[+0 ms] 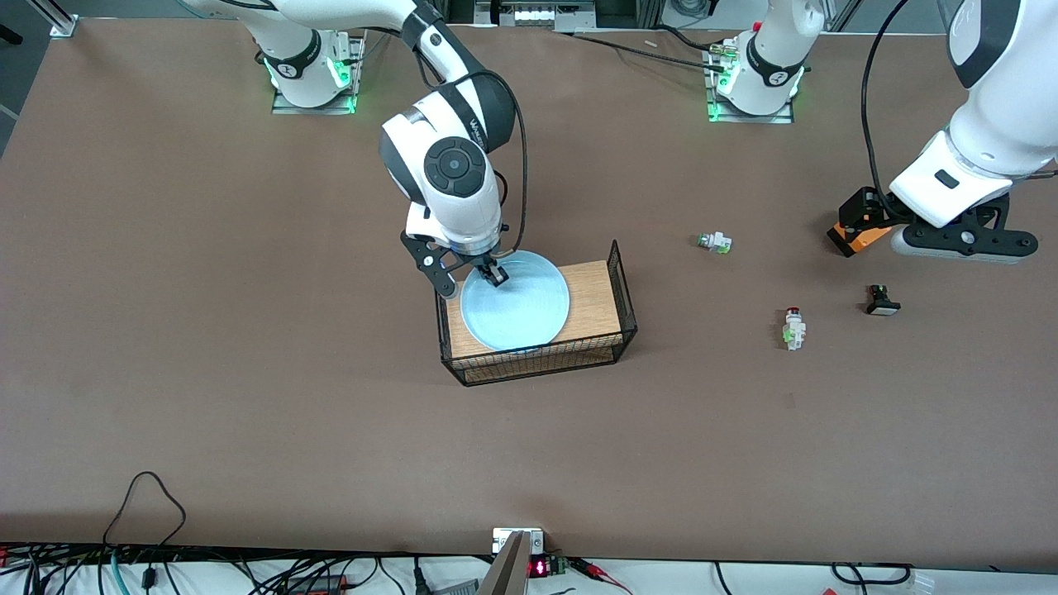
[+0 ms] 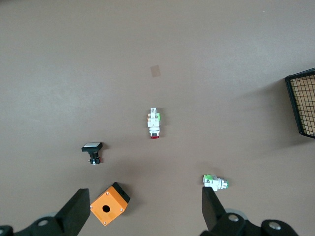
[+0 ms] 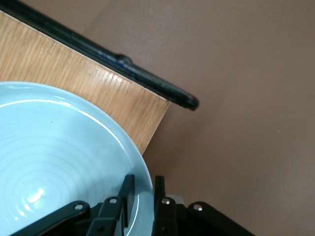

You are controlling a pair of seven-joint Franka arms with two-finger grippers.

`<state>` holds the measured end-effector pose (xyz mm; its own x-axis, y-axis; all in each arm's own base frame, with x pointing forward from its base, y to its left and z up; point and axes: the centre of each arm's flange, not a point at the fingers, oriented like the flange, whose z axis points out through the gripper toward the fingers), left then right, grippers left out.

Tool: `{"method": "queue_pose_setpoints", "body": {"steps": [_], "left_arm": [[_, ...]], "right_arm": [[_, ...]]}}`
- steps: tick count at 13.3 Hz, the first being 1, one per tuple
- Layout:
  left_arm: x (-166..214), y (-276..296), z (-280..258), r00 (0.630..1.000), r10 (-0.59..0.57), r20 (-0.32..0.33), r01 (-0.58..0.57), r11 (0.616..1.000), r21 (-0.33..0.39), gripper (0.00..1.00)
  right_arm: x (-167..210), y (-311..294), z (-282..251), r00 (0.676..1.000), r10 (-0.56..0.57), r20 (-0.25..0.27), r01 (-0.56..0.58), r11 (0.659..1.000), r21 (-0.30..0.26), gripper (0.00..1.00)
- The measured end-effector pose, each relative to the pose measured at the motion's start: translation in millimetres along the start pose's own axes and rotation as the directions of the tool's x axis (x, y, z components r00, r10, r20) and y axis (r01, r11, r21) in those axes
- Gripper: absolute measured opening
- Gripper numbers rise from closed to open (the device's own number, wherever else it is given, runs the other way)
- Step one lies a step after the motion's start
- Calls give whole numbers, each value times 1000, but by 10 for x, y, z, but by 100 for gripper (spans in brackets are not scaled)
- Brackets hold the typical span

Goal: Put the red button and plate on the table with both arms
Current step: 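Grasp the blue plate rim with the right gripper, then lift the plate out of the basket and carry it beside the basket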

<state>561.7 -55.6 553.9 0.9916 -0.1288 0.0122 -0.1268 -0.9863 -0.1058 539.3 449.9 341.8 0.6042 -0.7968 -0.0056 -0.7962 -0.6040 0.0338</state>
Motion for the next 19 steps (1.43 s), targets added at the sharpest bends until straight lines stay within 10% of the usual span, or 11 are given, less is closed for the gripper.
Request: {"method": "queue_pose_setpoints", "body": {"steps": [19], "left_arm": [[-19, 3, 9, 1000, 0, 18, 0, 1000, 0, 100]], "right_arm": [[56, 203, -1069, 995, 38, 95, -40, 999, 14, 3]]}}
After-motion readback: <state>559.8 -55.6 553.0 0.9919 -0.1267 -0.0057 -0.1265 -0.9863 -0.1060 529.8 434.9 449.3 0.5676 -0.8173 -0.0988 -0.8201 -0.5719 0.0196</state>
